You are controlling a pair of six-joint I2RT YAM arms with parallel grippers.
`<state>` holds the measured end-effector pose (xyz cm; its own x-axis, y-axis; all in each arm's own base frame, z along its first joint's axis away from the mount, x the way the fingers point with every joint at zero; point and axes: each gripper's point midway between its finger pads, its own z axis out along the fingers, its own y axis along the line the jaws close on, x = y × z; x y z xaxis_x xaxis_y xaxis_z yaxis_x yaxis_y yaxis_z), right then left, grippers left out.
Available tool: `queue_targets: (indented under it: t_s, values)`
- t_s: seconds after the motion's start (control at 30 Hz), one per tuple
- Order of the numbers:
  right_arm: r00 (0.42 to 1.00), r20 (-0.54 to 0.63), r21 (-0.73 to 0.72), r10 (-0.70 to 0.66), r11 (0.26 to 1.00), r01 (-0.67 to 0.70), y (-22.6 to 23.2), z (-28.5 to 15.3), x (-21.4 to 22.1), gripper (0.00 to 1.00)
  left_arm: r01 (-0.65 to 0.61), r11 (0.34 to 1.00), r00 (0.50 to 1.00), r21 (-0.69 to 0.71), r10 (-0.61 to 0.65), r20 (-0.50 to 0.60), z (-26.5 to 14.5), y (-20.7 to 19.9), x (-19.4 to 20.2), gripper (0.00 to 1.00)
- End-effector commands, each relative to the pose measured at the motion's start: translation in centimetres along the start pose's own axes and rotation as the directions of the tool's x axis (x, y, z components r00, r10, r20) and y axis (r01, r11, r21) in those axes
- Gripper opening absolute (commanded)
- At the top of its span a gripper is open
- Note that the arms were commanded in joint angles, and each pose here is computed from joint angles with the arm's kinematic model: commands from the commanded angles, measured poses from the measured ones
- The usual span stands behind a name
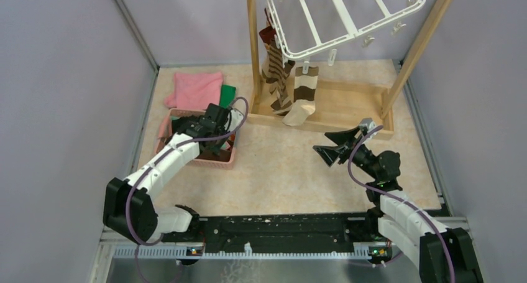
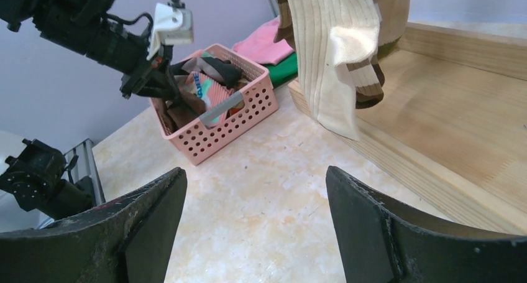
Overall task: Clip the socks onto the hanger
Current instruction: Adjust the sock in the bin.
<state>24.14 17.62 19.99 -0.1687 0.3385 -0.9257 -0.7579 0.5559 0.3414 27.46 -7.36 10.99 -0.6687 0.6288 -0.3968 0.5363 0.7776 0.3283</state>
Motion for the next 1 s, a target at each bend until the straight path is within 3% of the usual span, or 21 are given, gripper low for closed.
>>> queue_targets:
  t_s: [0.0, 0.07, 0.17, 0.3, 0.53, 0.63, 0.7, 0.8, 0.97]
  values:
    - [0.998, 0.043, -0.018, -0.044, 0.999, 0.045, 0.6, 0.2, -1.6, 0.82, 0.135, 0.979, 0.951, -0.152, -0.085, 0.296, -5.8, 4.5, -5.7, 0.00]
    - [0.998, 0.048, -0.019, -0.048, 0.999, 0.049, 0.7, 0.1, -1.7, 0.82, 0.204, 0.956, 0.892, -0.210, -0.093, 0.442, -8.1, 6.2, -6.8, 0.00]
    - [0.997, 0.051, -0.016, -0.055, 0.998, 0.055, 0.7, 0.1, -1.9, 0.82, 0.305, 0.920, 0.824, -0.246, -0.125, 0.553, -10.5, 7.9, -6.8, 0.00]
    - [0.997, 0.050, -0.018, -0.054, 0.998, 0.055, 0.8, 0.1, -1.9, 0.82, 0.380, 0.890, 0.773, -0.251, -0.157, 0.614, -11.7, 9.2, -6.6, 0.00]
    - [0.997, 0.049, -0.013, -0.055, 0.998, 0.055, 0.7, 0.0, -1.8, 0.82, 0.424, 0.875, 0.746, -0.232, -0.193, 0.637, -11.6, 10.1, -6.5, 0.00]
    - [0.997, 0.047, -0.006, -0.058, 0.998, 0.058, 0.5, 0.0, -1.8, 0.82, 0.500, 0.834, 0.663, -0.232, -0.196, 0.722, -13.8, 11.6, -6.9, 0.00]
    - [0.997, 0.049, -0.002, -0.061, 0.998, 0.061, 0.4, 0.1, -1.8, 0.82, 0.503, 0.843, 0.613, -0.193, -0.190, 0.767, -14.7, 11.5, -7.9, 0.00]
    - [0.996, 0.054, 0.003, -0.067, 0.998, 0.067, 0.3, 0.1, -2.0, 0.82, 0.440, 0.888, 0.640, -0.130, -0.209, 0.740, -13.3, 10.3, -9.4, 0.00]
    - [0.996, 0.050, 0.010, -0.077, 0.997, 0.077, 0.3, 0.0, -2.0, 0.82, 0.361, 0.929, 0.763, -0.075, -0.249, 0.597, -8.3, 8.0, -9.3, 0.00]
